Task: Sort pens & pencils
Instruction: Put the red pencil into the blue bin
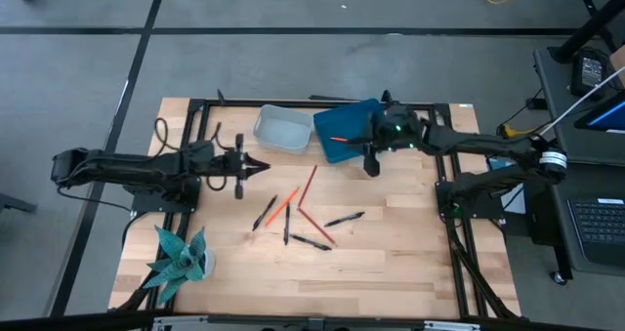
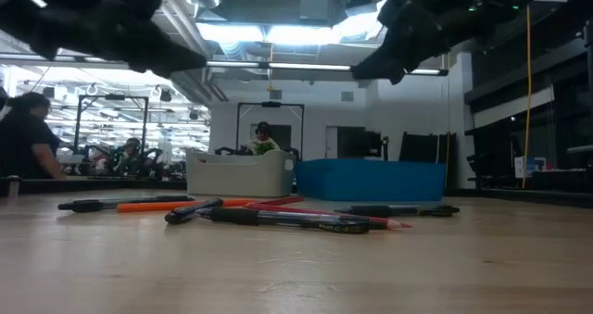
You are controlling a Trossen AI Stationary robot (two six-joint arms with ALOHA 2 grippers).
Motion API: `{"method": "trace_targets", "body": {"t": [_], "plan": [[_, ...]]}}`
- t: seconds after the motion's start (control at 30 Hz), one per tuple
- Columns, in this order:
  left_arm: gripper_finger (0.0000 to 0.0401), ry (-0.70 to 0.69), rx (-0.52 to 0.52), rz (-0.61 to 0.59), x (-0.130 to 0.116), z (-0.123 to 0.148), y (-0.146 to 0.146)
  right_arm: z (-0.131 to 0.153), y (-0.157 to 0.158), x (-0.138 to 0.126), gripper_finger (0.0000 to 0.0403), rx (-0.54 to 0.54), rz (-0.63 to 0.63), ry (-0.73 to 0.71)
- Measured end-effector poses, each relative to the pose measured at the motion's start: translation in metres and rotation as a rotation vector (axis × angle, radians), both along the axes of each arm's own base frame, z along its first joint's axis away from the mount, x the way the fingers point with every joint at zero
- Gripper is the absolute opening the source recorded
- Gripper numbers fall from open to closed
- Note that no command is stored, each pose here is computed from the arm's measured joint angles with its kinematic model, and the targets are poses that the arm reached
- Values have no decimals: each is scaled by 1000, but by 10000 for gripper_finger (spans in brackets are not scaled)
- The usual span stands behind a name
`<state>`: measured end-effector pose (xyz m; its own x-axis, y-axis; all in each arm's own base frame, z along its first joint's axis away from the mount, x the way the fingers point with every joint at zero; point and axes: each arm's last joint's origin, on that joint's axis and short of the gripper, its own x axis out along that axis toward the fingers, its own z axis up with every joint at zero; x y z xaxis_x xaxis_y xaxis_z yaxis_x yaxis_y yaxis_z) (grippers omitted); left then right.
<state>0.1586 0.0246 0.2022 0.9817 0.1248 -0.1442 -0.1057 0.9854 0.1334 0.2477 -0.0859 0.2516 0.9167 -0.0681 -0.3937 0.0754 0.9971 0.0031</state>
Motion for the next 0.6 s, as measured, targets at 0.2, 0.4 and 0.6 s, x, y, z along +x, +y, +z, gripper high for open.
{"method": "trace_targets", "body": {"t": [0.2,0.4,0.6], "plan": [[14,-38,-1,-18,-14,-8,-7,-12,32,7,75,3,112,-79],[14,-38,-3,8,-17,-12,-8,-22,57,23,75,-25,166,-84],[14,-5,-40,-5,-17,-16,-11,-34,72,40,75,-30,186,-128]]}}
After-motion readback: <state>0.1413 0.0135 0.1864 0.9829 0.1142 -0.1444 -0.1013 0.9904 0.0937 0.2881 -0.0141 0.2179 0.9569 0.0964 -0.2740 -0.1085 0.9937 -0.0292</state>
